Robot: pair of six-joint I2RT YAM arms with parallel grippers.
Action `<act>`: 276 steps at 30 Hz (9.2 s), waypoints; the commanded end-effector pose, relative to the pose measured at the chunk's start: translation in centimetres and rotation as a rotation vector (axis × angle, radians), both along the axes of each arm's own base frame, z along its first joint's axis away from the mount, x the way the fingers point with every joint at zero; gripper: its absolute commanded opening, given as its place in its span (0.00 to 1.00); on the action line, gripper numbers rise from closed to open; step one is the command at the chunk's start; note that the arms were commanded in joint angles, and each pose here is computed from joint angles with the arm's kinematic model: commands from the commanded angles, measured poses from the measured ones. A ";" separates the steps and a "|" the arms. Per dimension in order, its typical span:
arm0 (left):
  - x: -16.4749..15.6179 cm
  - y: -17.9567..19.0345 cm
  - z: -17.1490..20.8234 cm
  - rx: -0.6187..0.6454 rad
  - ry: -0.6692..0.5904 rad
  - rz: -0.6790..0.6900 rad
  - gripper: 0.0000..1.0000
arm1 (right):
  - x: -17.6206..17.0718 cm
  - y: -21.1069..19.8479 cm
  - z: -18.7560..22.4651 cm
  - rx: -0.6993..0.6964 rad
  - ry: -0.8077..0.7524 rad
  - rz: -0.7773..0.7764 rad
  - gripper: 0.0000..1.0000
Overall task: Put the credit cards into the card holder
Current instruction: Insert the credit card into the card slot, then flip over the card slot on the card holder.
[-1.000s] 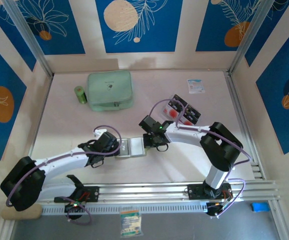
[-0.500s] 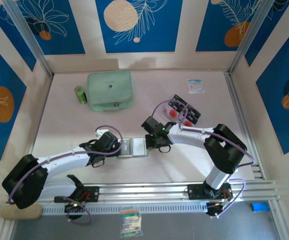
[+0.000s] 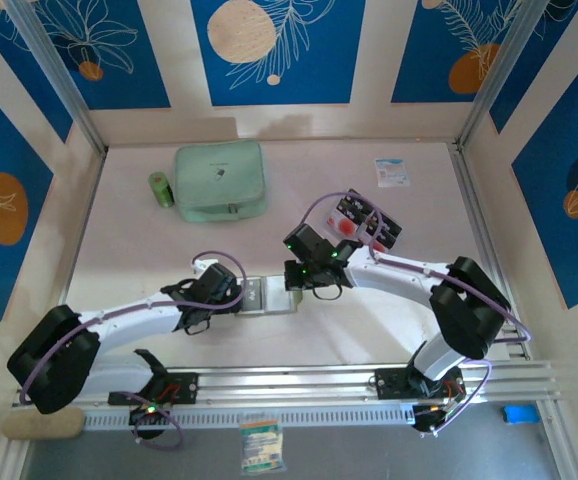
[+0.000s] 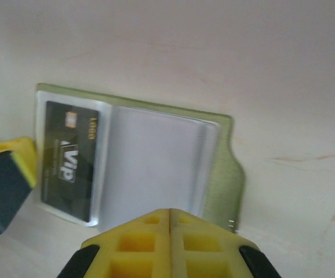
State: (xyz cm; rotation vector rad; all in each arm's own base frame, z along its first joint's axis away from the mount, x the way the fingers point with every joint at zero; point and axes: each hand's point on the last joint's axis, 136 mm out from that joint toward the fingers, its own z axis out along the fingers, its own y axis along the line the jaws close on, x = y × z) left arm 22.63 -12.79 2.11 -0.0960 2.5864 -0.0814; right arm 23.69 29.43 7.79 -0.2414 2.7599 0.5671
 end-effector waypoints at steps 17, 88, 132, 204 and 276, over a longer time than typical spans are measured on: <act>0.5 -0.1 0.1 0.004 -0.004 -0.009 1.00 | -0.9 7.4 -3.0 0.096 0.115 0.101 0.00; 2.4 -3.2 6.2 -0.156 -0.094 -0.035 1.00 | -1.8 8.6 -4.8 0.170 0.224 0.052 0.00; 2.0 -10.4 4.2 -0.227 -0.059 -0.143 1.00 | 2.7 1.7 -4.3 0.142 0.221 0.014 0.00; 0.3 -8.4 -0.9 -0.112 0.008 -0.192 0.71 | 2.2 3.3 -4.1 0.220 0.216 -0.130 0.28; 0.8 -3.4 6.1 -0.263 -0.164 -0.087 0.97 | 0.3 13.6 -3.3 0.446 0.399 -0.041 0.52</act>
